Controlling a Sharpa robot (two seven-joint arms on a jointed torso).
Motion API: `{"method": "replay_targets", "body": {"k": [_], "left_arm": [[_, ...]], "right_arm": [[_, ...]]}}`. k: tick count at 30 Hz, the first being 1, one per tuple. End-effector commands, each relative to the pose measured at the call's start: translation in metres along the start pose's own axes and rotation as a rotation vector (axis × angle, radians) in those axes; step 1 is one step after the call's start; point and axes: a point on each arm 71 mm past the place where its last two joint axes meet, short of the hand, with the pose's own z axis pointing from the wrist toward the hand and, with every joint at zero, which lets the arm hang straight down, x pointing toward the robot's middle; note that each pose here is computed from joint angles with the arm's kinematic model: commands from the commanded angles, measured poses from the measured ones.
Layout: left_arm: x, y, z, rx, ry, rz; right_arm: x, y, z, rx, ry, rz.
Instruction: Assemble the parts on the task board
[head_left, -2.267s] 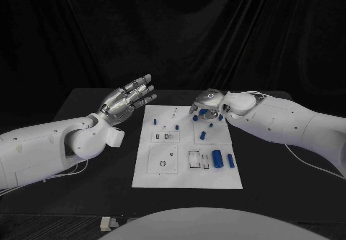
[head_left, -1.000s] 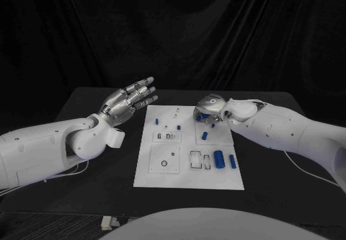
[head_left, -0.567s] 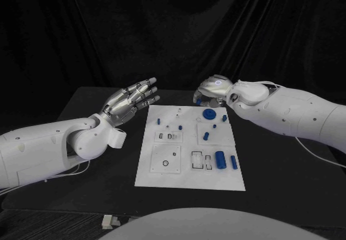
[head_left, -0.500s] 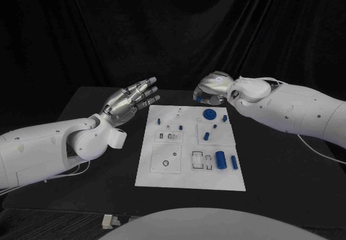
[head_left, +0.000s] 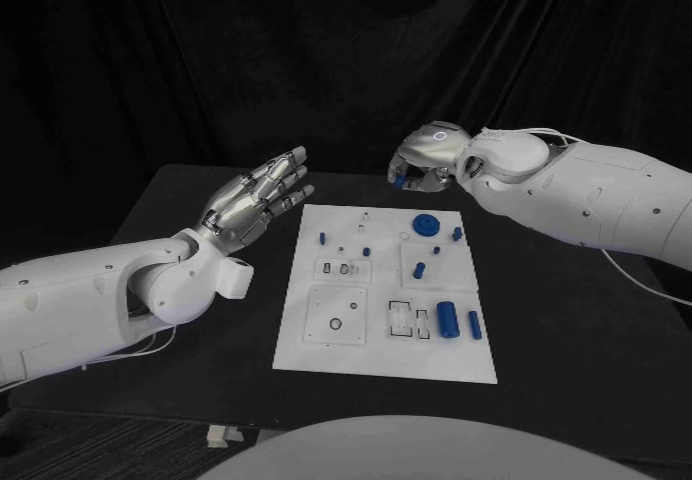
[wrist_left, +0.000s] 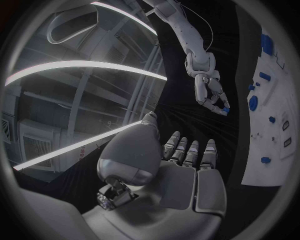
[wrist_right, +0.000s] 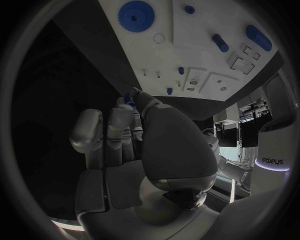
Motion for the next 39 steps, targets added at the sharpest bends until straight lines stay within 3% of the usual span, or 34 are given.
{"method": "replay_targets", "body": {"k": [1, 14, 39], "left_arm": [[-0.0006, -0.0133, -0.0011, 0.152, -0.028, 0.07], [-0.0037, -0.0173, -0.0033, 0.183, -0.072, 0.119], [-0.0037, -0.0121, 0.001, 0.137, -0.034, 0.085]], "right_arm": [[0.0, -0.002, 0.004, 0.037, 0.028, 0.003], [-0.001, 0.003, 0.017, 0.038, 0.03, -0.004], [0.013, 0.008, 0.015, 0.043, 0.07, 0.016]]}}
